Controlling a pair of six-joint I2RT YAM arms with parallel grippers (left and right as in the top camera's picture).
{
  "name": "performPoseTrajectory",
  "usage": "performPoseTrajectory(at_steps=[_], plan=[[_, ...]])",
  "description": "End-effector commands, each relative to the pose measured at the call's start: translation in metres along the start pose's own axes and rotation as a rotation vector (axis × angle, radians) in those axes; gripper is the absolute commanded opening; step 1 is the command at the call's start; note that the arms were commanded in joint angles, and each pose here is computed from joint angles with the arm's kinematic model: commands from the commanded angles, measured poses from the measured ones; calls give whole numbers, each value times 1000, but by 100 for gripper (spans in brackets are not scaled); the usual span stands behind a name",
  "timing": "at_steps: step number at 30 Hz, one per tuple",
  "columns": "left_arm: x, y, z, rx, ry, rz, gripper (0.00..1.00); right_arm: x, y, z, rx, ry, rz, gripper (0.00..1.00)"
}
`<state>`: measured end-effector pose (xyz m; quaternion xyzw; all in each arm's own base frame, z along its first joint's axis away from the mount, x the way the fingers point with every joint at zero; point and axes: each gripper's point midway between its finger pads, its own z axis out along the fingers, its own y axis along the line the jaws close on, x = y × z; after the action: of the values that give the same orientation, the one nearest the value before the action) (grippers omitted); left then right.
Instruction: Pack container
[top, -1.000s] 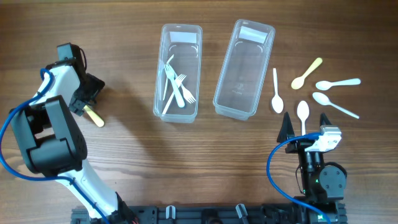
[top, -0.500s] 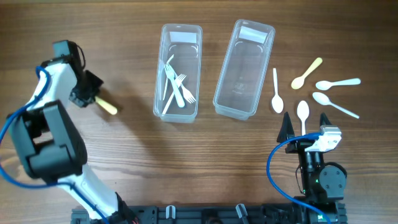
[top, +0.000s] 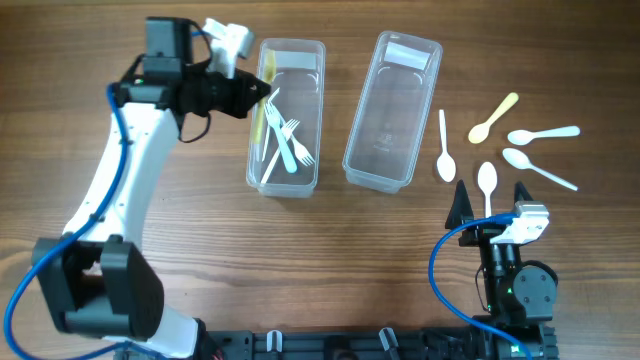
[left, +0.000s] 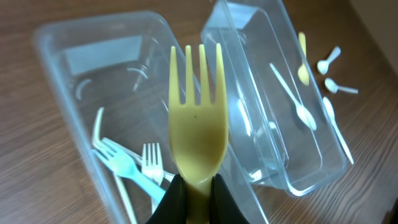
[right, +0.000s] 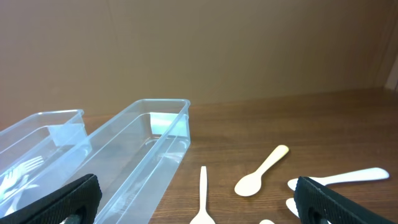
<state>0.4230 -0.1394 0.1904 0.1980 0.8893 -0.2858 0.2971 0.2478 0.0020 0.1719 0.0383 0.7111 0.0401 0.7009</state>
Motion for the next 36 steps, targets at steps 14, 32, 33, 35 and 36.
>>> performPoseTrajectory(at_steps=[14,32,33,35,36], plan=[[29,168,-81,-662,-134,-636,100,-2,2,0,-14,-8,-3,100],[60,205,-121,-754,-133,-761,100,-87,-4,-8,68,-213,-116,100],[60,205,-121,-754,-133,-761,100,-101,-2,0,73,-177,-150,100],[60,205,-121,-754,-133,-761,100,-124,-5,35,108,-60,-155,100],[60,205,-121,-754,-133,-761,100,-132,-4,59,114,21,-132,100]])
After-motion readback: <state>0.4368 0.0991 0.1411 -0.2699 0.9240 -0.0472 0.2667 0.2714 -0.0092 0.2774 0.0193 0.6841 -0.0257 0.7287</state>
